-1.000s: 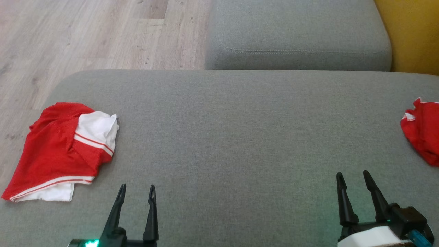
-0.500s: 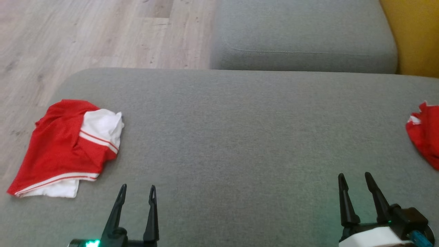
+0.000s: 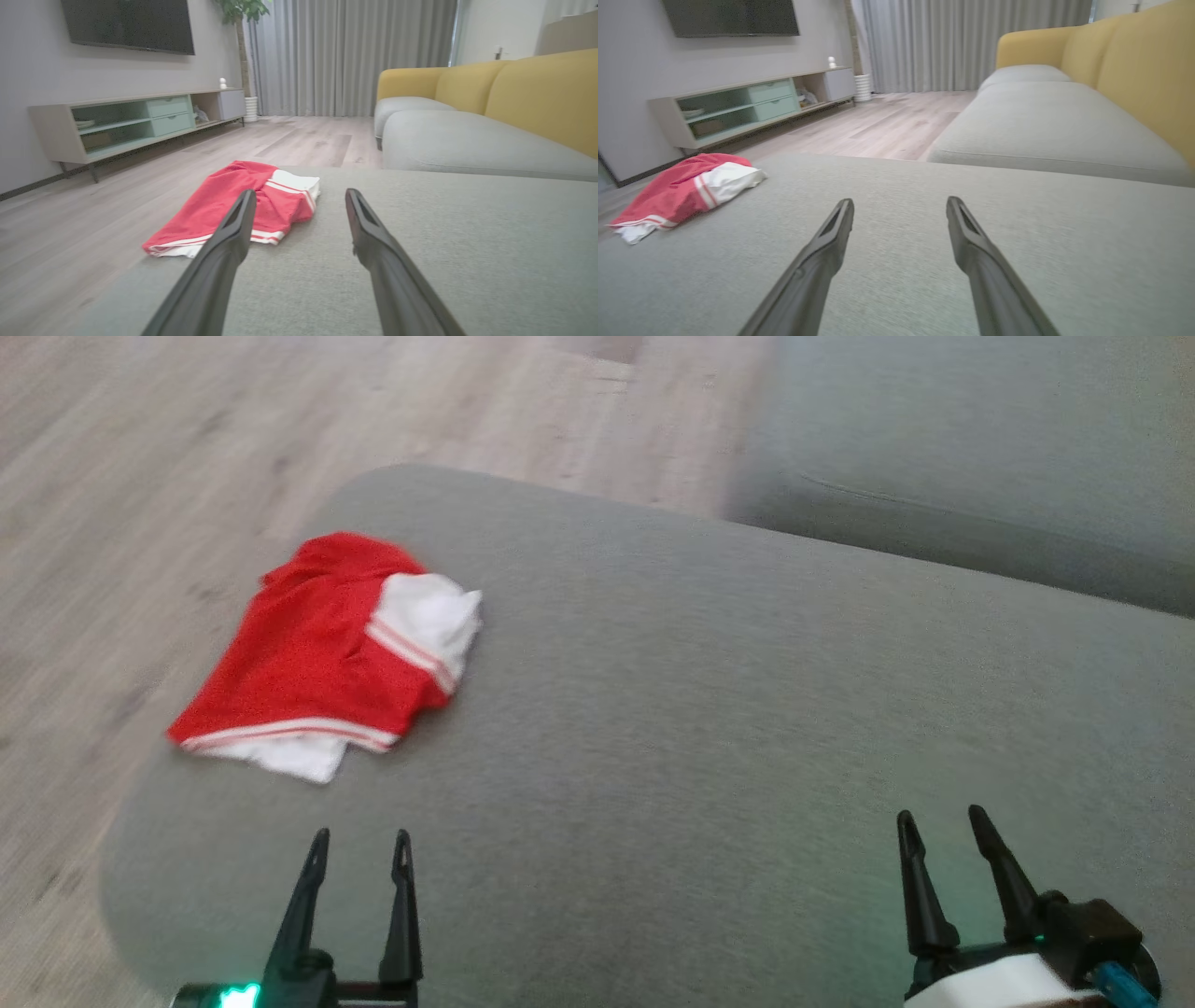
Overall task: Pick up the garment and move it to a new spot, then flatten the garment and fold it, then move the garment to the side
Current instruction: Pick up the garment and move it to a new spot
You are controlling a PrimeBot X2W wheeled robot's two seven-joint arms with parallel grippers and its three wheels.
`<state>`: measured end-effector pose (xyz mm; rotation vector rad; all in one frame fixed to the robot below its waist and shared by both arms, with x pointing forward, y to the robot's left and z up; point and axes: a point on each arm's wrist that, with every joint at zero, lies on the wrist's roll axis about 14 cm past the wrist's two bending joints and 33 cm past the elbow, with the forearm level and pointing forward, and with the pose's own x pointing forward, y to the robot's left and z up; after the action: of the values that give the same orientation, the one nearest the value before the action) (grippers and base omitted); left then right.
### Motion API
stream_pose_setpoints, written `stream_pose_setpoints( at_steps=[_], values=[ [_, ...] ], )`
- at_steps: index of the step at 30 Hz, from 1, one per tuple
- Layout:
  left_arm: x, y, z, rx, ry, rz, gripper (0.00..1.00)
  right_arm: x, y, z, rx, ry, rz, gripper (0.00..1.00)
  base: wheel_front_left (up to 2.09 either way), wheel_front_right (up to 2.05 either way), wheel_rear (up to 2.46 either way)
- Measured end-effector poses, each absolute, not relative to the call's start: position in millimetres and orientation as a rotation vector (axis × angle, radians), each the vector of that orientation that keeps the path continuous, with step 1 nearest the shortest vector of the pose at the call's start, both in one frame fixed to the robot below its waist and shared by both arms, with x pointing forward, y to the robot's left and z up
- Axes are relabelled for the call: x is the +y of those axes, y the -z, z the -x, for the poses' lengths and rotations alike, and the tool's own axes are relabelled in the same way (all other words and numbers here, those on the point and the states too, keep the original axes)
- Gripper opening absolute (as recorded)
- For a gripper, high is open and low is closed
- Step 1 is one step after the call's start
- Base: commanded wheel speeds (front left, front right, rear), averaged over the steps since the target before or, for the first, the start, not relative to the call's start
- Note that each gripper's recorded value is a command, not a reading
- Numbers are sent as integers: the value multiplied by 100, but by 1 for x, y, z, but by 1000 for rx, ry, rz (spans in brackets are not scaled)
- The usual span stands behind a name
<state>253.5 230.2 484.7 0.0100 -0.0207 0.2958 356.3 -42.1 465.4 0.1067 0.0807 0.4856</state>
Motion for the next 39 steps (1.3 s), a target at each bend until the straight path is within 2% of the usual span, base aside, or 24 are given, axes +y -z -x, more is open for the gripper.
stream_pose_setpoints(
  at_steps=[7,17,20,25,27,28,34,39],
  values=[
    [271,-490,-221,-30,-473,-26,100,7,-461,-359,104,-634,-108,100,0,0,0],
    [298,-485,-214,24,-581,-65,100,17,-441,-375,130,-670,-39,100,0,0,0],
    [313,-503,-244,-16,-573,-99,100,9,-434,-393,124,-665,1,100,0,0,0],
    [331,-538,-323,-100,-504,-166,100,-19,-432,-449,58,-630,83,100,0,0,0],
    [337,-531,-352,-69,-473,-174,100,-31,-426,-467,47,-614,116,100,0,0,0],
    [337,-531,-352,-69,-473,-174,100,-31,-426,-467,47,-614,116,100,0,0,0],
    [355,-439,-407,290,-437,-91,100,-60,-398,-505,54,-582,173,100,0,0,0],
    [352,-372,-430,603,-399,42,100,-72,-386,-524,45,-555,178,100,0,0,0]
  ],
)
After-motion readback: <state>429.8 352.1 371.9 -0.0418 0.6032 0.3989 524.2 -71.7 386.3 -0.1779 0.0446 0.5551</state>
